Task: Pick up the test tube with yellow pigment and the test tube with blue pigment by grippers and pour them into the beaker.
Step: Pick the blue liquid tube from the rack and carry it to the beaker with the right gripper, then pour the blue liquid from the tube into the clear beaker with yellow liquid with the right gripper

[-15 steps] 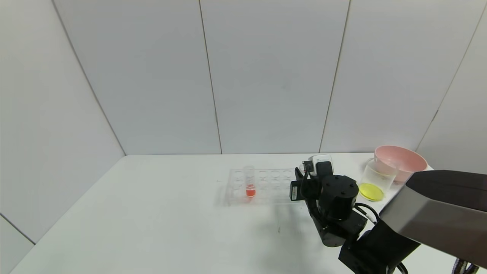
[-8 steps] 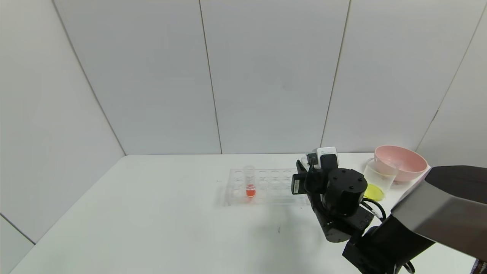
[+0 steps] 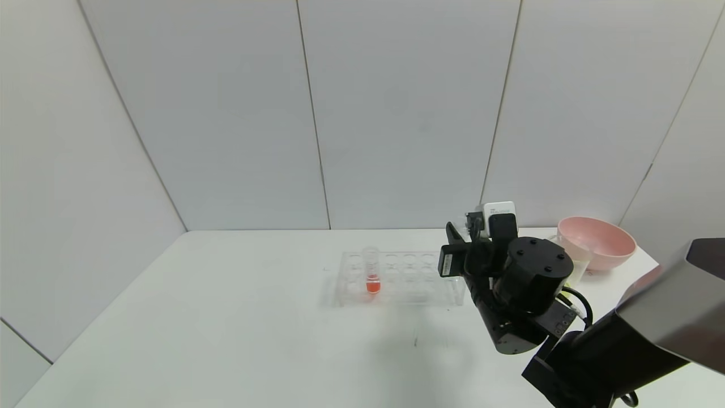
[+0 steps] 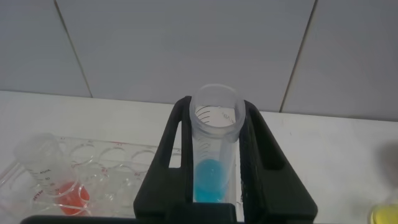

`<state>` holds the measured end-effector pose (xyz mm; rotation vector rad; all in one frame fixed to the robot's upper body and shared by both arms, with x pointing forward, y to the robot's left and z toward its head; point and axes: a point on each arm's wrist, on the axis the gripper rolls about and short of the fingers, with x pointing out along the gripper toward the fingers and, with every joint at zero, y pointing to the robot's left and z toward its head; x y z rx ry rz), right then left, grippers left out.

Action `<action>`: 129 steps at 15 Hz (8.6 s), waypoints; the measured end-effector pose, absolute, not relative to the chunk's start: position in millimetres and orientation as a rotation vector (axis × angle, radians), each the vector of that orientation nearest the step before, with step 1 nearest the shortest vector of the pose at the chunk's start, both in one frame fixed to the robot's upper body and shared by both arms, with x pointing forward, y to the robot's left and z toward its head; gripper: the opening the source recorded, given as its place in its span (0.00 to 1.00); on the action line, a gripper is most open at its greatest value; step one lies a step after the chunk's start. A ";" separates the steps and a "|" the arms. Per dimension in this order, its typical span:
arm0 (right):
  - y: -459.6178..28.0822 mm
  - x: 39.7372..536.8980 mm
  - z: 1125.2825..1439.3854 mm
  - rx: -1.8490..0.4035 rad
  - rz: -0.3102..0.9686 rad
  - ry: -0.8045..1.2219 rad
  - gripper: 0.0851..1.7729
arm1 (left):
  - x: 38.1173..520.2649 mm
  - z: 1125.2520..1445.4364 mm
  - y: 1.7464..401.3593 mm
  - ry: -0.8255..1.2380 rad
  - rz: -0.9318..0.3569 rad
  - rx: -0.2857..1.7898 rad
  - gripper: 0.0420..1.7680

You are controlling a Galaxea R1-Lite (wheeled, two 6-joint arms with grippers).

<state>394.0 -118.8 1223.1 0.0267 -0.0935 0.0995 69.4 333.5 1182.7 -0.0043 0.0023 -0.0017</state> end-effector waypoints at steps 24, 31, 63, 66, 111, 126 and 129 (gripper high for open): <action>-332.3 368.5 1282.6 -0.003 0.468 0.114 0.24 | 69.4 1182.7 333.5 0.002 -0.002 -0.004 1.00; -412.2 378.9 1317.2 -0.079 0.516 0.209 0.24 | 69.4 1182.7 333.5 0.002 -0.002 -0.004 1.00; -414.1 481.8 1331.2 -0.720 0.672 0.696 0.24 | 69.4 1182.7 333.5 0.002 -0.002 -0.004 1.00; -402.8 480.6 1333.2 -0.774 0.669 0.729 0.24 | 69.4 1182.7 333.5 0.002 -0.002 -0.004 1.00; -327.6 483.5 1331.6 -1.342 0.480 1.013 0.24 | 69.4 1182.7 333.5 0.002 -0.002 -0.004 1.00; -307.7 484.2 1338.5 -1.580 0.362 1.058 0.24 | 69.4 1182.7 333.5 0.002 -0.002 -0.004 1.00; -306.7 482.3 1339.4 -1.573 0.375 1.054 0.24 | 69.4 1182.7 333.5 0.002 -0.002 -0.004 1.00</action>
